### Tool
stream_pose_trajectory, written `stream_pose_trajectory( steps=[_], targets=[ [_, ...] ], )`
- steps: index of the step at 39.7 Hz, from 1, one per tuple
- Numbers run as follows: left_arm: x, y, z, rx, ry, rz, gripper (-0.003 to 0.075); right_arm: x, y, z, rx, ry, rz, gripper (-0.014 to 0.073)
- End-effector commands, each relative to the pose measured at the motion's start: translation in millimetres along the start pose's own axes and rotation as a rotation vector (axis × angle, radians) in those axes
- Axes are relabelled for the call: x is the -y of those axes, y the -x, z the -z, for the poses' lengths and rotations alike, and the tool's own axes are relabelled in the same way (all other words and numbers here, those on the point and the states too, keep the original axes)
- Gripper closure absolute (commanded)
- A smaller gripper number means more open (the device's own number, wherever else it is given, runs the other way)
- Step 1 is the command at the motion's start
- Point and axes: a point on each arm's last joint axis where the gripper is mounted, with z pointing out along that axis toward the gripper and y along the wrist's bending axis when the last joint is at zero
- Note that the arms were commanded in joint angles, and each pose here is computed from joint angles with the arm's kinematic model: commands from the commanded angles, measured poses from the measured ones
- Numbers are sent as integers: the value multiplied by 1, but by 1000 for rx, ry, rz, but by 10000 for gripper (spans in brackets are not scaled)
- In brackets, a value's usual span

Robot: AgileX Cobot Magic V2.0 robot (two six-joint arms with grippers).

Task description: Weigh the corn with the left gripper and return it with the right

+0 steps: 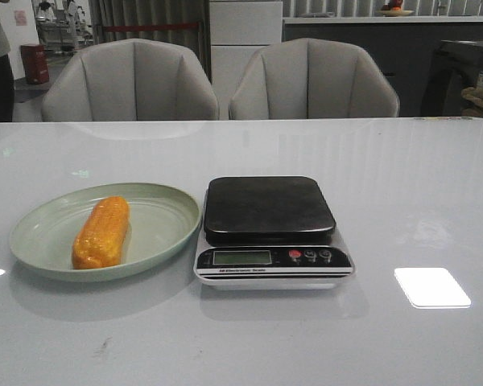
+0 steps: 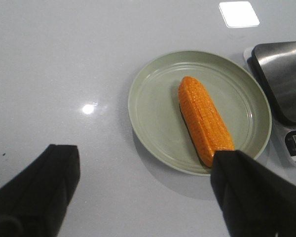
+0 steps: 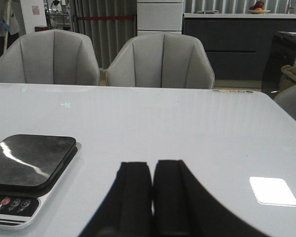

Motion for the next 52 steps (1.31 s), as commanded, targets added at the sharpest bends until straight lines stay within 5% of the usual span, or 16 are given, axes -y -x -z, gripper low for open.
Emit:
stream_pose_trajectory(
  steps=[1, 19, 31, 44, 52],
  targets=[
    [12, 21, -9, 51, -47, -5, 122, 0, 5, 2, 92, 4, 17, 430],
    [59, 31, -104, -152, -138, 4, 125, 0, 5, 2, 92, 4, 17, 430],
    [69, 26, -158, -279, -129, 49, 141, 0, 5, 2, 92, 4, 17, 430],
    [69, 11, -188, -345, -105, 60, 335, 0, 5, 2, 92, 4, 17, 430],
    [70, 13, -191, -348, -107, 60, 538, 0, 5, 2, 92, 4, 17, 430]
  ],
)
